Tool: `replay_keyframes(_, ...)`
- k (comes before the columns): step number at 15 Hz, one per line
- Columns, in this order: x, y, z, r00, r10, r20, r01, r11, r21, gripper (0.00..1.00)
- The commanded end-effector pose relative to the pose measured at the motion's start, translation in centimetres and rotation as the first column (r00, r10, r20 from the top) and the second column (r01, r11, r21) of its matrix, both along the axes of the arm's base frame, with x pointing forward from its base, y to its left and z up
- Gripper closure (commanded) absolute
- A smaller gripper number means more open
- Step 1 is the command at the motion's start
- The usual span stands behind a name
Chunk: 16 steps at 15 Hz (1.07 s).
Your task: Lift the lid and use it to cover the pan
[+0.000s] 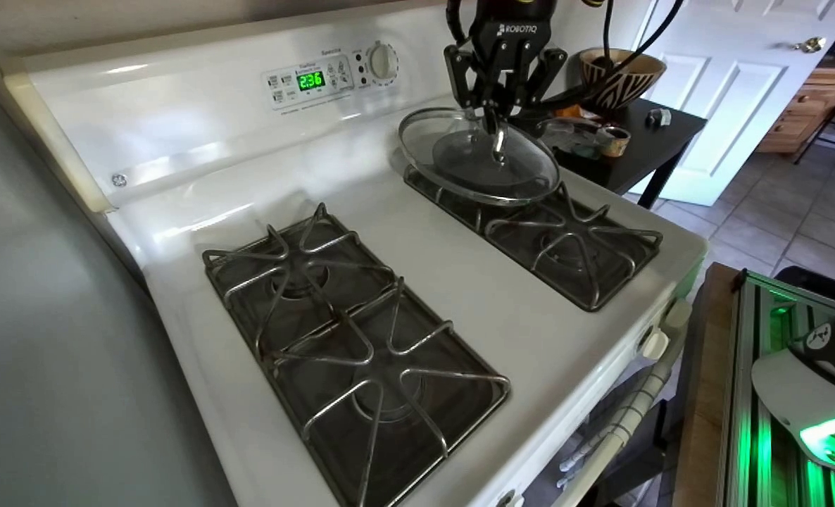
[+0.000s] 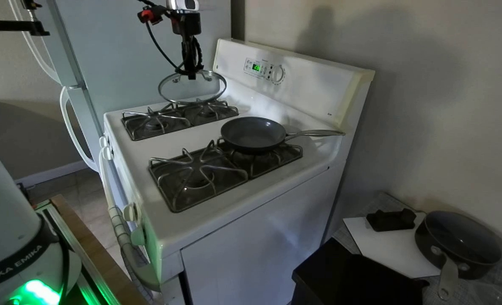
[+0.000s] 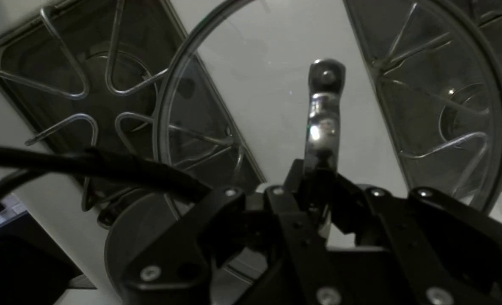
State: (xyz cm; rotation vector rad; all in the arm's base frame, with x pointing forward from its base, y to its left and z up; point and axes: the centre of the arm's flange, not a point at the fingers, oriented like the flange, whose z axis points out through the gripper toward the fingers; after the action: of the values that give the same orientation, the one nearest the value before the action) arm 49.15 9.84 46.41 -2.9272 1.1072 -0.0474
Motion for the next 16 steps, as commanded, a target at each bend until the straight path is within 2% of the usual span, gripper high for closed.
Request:
replay_keyframes(1, -0.1, 0.2, -0.1, 1.0, 0.003, -0.003, -0.003, 1.0, -0.001, 0.99)
replay_keyframes(3, -0.1, 0.4, -0.2, 1.0, 0.007, -0.003, -0.007, 1.0, -0.001, 1.0)
replay_keyframes(6, 2.8, -0.2, -0.9, 0.998, -0.062, -0.012, 0.062, 0.998, -0.024, 1.0)
replay_keyframes(11, 8.0, -3.8, -2.0, 0.984, -0.178, -0.015, 0.177, 0.982, -0.061, 1.0)
replay_keyframes(16, 10.3, -7.3, -3.4, 0.967, -0.252, -0.04, 0.25, 0.967, -0.059, 1.0)
